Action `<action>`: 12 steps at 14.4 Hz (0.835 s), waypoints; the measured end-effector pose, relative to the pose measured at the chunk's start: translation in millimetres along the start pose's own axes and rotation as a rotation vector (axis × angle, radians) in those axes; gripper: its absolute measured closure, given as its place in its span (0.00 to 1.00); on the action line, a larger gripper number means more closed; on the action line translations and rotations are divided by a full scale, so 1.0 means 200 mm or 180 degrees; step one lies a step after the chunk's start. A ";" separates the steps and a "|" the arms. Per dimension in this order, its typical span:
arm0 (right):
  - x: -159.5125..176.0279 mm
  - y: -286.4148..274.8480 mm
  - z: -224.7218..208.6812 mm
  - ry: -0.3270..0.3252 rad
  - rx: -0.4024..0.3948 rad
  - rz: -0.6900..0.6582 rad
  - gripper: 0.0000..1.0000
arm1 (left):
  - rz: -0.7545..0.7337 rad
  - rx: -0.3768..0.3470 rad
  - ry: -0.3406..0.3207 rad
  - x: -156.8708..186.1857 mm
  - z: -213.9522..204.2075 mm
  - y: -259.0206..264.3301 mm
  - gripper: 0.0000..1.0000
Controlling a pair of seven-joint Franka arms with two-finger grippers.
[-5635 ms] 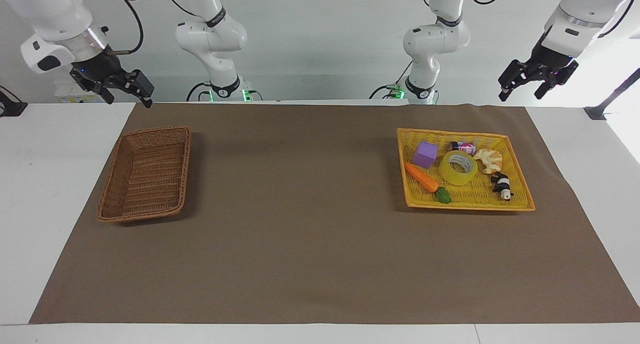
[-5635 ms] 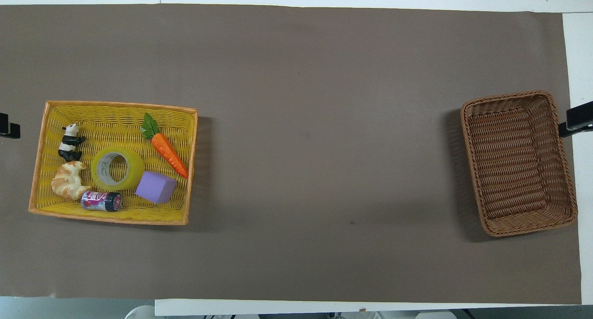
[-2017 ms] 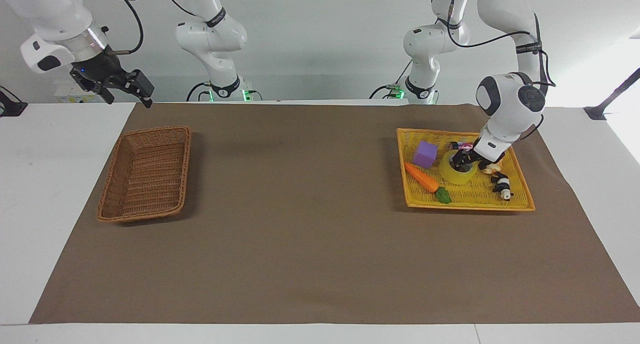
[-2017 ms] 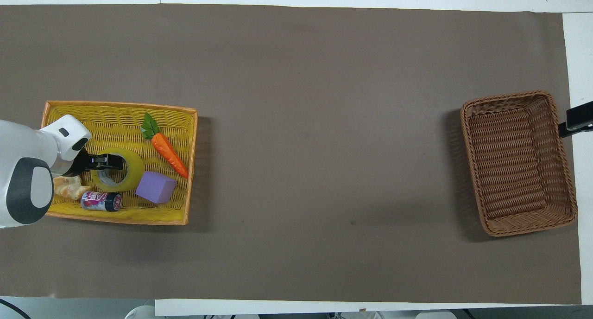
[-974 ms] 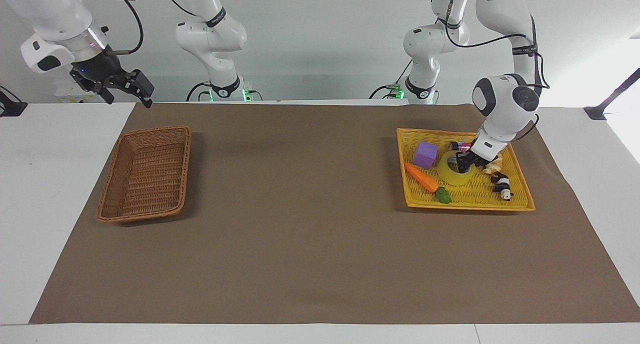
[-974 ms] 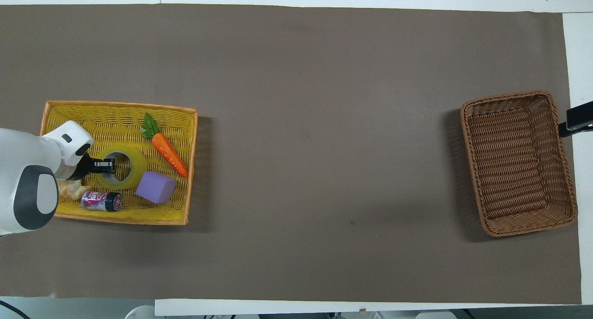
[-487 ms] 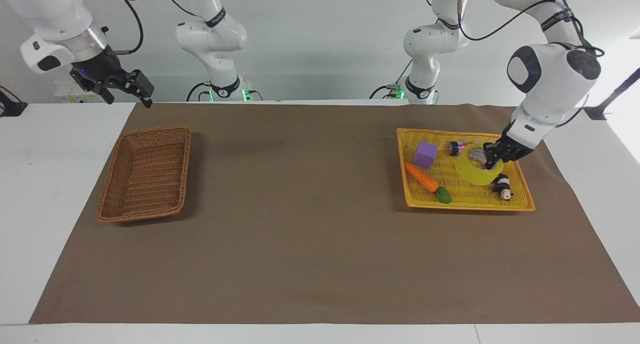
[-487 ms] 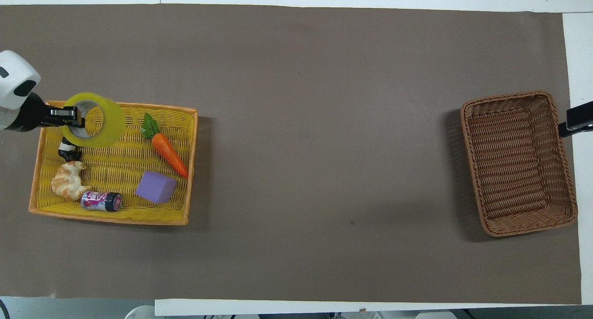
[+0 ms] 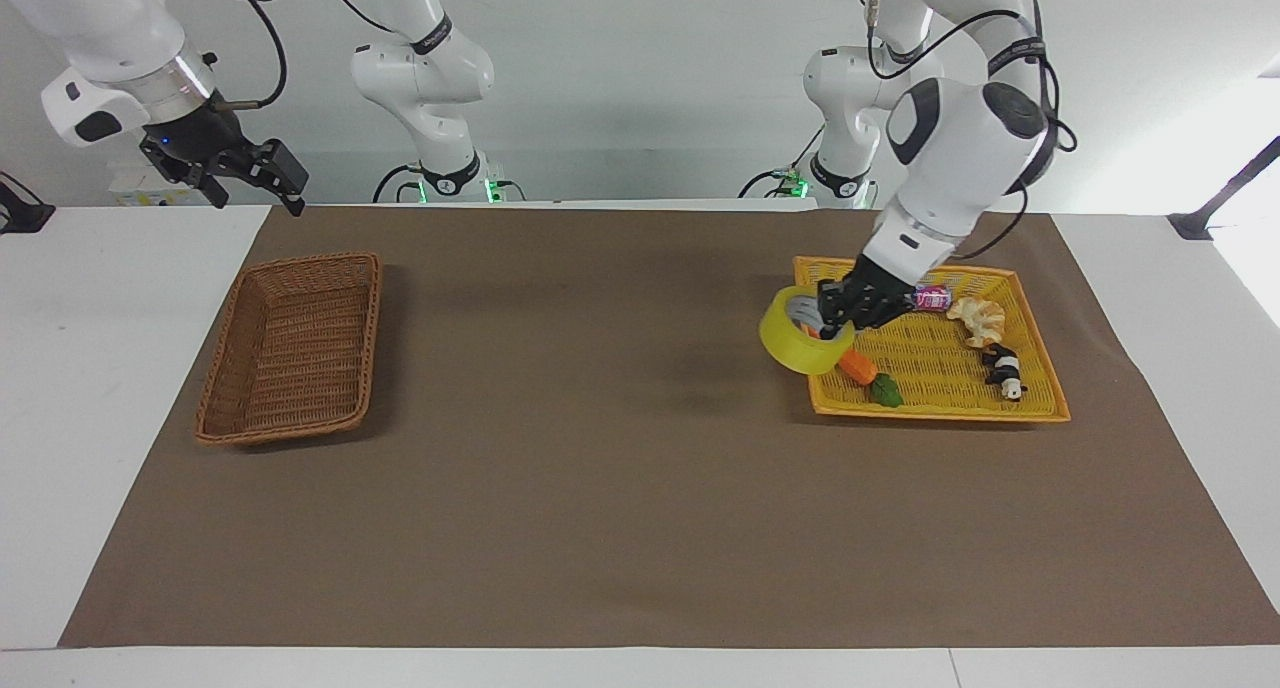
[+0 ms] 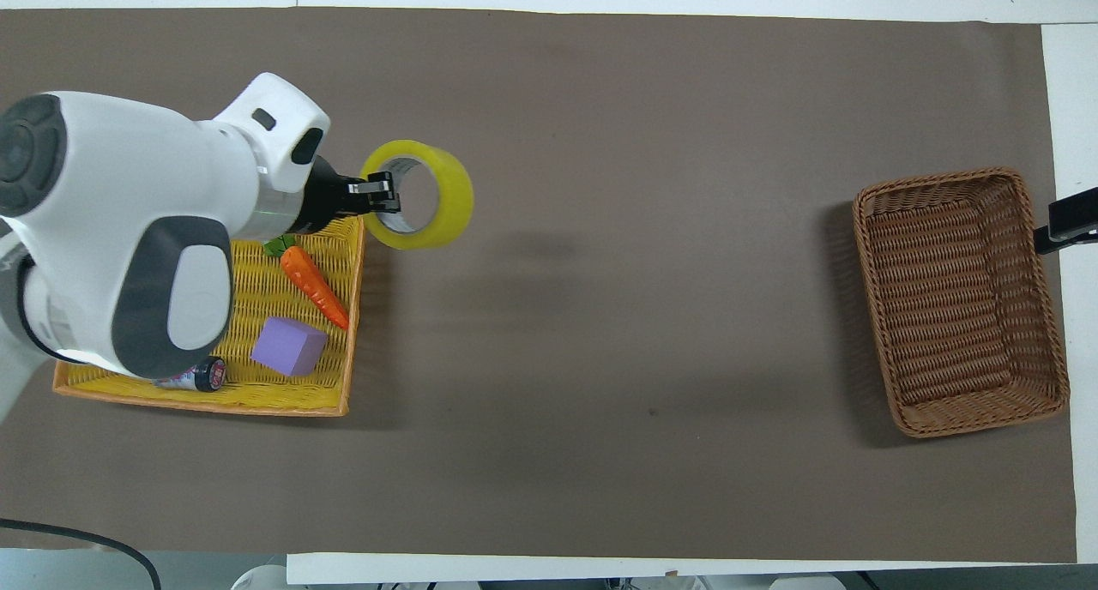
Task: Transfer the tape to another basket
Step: 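Lift the tape roll with the left gripper toward the table center, then hold the tape with the left gripper while the right gripper grasps it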
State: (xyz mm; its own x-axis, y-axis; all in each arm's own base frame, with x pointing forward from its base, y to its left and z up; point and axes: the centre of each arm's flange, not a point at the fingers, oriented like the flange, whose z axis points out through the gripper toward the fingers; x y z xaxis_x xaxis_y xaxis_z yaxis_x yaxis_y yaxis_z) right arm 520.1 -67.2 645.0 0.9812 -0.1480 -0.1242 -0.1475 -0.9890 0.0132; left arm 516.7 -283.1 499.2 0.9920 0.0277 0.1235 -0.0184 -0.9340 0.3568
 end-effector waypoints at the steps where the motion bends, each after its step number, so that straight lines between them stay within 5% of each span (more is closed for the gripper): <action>1: 0.00 0.00 0.00 0.0000 0.0000 0.0000 0.00 | 0.0019 -0.0055 0.0040 -0.03 0.01 0.08 0.78; 12: -0.03 -0.07 0.02 -0.0152 0.0026 -0.0126 0.00 | -0.0024 -0.0163 0.0054 -0.05 0.04 0.13 0.78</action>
State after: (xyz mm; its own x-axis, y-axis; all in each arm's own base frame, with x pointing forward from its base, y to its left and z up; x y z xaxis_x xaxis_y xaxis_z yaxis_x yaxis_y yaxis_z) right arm 516.1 -53.4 641.1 0.9792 -0.1080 -0.1717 -0.1098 -0.9940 -0.0009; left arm 507.6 -311.1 500.8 0.9898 0.0412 0.1363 -0.0177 -0.9144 0.4045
